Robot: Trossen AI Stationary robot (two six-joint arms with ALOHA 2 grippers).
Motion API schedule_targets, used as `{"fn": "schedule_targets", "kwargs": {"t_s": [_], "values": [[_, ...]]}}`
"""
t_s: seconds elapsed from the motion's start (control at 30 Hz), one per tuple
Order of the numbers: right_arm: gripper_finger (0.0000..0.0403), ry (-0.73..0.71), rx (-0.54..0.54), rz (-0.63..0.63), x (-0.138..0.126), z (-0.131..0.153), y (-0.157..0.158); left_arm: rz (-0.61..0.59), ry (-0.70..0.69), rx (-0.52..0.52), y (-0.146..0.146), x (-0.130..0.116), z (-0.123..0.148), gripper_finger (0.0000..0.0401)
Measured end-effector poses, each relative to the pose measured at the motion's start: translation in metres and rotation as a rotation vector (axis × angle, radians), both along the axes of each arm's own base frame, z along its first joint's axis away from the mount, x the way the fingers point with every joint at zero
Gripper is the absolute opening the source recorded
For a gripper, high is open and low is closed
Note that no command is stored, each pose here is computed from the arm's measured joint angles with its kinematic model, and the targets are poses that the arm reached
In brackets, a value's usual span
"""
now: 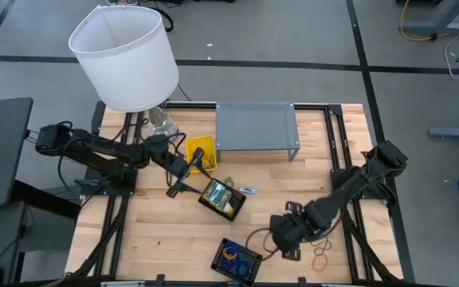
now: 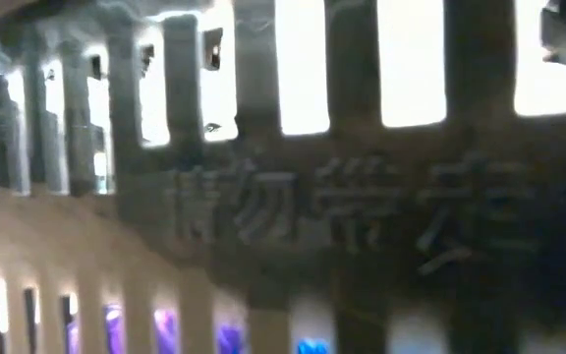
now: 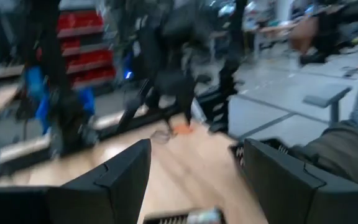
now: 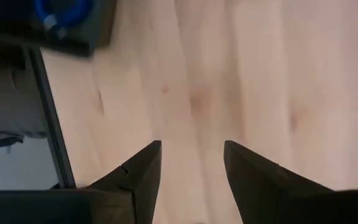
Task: Pick & Place Office Desk Supplies
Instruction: Put the orange rubber band into the yellow bin
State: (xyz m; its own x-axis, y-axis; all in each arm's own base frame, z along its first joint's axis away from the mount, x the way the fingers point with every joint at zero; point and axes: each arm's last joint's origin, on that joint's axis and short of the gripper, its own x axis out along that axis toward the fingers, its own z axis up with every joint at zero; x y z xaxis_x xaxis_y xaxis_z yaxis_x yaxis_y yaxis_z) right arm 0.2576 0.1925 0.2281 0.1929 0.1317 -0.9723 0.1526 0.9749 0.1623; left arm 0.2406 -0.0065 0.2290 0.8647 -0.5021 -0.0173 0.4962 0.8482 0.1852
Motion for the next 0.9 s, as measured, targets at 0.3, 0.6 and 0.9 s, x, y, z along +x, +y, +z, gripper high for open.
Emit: {"fn": "schedule_targets", "kwargs": {"t_s": [0.3, 0.6, 0.9], "values": [[0.0181, 0.072, 0.134, -0.055, -0.036, -0.050, 0.025, -0.027, -0.110, 0.003, -0.012, 0.011, -0.003, 0.0260], [0.0181, 0.208, 0.065, 0.044, -0.080, -0.058, 0.044, -0.003, -0.171, 0.002, -0.011, 0.017, -0.005, 0.0260], [0.0181, 0.276, -0.002, 0.083, -0.106, -0.062, 0.055, 0.040, -0.155, 0.004, -0.003, 0.018, -0.007, 0.0260]]}}
